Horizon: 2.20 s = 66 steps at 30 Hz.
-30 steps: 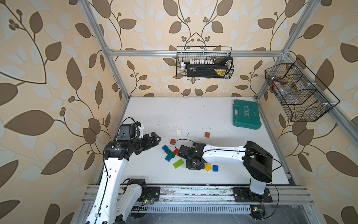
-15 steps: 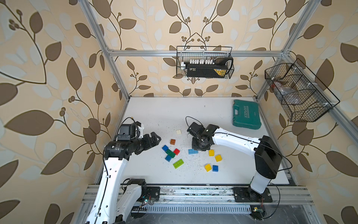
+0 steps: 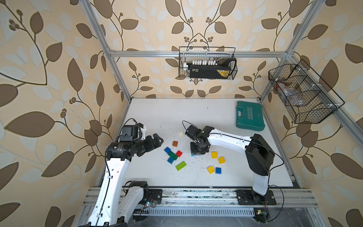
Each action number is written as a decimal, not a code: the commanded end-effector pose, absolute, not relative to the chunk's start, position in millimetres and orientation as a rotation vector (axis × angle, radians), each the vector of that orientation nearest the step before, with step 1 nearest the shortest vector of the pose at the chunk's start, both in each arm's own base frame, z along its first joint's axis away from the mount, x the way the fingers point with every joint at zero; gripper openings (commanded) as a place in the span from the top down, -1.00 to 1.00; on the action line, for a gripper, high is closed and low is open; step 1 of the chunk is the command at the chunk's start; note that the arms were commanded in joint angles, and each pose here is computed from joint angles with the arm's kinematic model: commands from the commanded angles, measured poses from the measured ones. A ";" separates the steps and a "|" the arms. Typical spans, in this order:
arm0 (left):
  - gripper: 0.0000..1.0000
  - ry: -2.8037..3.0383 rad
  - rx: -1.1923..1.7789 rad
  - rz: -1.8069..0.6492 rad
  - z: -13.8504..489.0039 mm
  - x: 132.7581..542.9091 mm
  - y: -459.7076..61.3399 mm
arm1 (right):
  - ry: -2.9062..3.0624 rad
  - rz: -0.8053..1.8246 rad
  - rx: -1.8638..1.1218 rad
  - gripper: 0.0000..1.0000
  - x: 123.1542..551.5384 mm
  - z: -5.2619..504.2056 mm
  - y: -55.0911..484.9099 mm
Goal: Assemble the number 1 with lego
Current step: Assemble the lego brick with the lego brick.
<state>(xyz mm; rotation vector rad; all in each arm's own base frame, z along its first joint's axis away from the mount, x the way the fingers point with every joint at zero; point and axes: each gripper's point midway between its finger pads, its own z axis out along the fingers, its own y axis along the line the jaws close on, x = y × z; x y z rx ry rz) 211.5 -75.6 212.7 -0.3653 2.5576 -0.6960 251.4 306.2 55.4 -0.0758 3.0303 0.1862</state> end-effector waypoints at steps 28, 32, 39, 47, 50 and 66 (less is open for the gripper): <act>-0.98 2.545 -0.350 -0.699 216.7 211.8 -76.3 | 3.047 0.113 -0.122 0.87 257.2 33.2 300.2; -0.98 2.545 -0.351 -0.697 216.5 211.6 -76.1 | 3.058 0.093 -0.124 0.88 251.6 29.1 300.1; -0.98 2.543 -0.349 -0.696 216.7 211.5 -76.0 | 3.059 0.057 -0.086 0.88 251.0 22.7 293.5; -0.98 2.542 -0.350 -0.697 216.9 211.3 -76.1 | 3.065 0.074 -0.052 0.88 261.3 18.7 289.6; -0.98 2.544 -0.350 -0.698 216.5 211.8 -76.3 | 3.070 0.067 -0.058 0.88 261.6 16.6 290.3; -0.98 2.542 -0.350 -0.700 216.8 211.5 -76.2 | 3.085 0.064 -0.008 0.87 259.7 43.7 290.2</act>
